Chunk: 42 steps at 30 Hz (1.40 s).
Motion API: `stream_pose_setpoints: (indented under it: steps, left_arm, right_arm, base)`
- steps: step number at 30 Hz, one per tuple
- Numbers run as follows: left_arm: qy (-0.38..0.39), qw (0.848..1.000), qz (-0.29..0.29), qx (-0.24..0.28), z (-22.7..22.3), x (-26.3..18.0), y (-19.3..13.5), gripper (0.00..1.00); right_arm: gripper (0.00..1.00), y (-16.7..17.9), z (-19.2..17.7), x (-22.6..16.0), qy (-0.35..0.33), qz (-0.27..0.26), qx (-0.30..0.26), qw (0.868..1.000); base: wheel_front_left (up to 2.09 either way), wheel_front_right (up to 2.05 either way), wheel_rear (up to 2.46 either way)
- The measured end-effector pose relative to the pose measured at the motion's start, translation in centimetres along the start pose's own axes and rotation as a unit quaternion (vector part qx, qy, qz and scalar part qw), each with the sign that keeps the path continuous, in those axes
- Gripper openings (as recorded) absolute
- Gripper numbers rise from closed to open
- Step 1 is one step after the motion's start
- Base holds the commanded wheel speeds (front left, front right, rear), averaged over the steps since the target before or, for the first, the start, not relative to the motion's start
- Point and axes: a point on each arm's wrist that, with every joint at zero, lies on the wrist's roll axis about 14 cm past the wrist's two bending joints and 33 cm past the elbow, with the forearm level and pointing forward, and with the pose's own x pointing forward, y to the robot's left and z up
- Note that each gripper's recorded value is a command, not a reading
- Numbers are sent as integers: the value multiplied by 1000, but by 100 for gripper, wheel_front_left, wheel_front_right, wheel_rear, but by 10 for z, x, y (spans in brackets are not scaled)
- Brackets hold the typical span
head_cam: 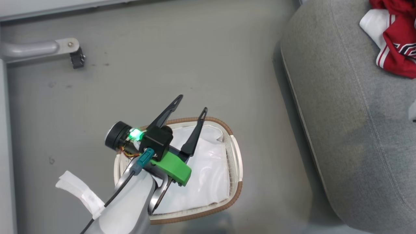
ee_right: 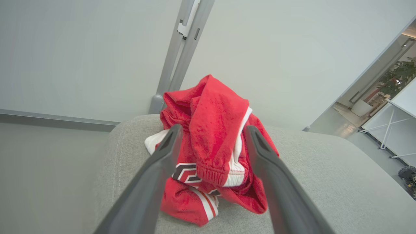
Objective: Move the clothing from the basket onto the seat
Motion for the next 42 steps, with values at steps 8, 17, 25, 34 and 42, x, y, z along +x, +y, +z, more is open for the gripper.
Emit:
stream_pose_setpoints:
  steps: [8, 17, 25, 34, 42]
  left_arm:
    - [-4, 996, 84, 20, 15, -33, 35, 100]
    - [-21, 979, 201, 34, 36, -87, 85, 100]
    - [-35, 952, 302, 34, 46, -146, 118, 100]
    - [-36, 935, 353, 11, 37, -189, 117, 100]
    - [-36, 930, 366, 0, 30, -213, 104, 100]
  right_arm:
    - [100, 58, 58, 0, -78, 69, 54, 993]
    - [100, 128, 79, -25, -90, 138, 125, 978]
    - [100, 164, 80, -54, -74, 180, 169, 966]
    - [100, 171, 65, -82, -47, 197, 178, 963]
    - [100, 170, 55, -109, -30, 208, 186, 960]
  base:
    - [0, 0, 0]
    - [0, 0, 0]
    - [0, 0, 0]
    - [0, 0, 0]
    - [0, 0, 0]
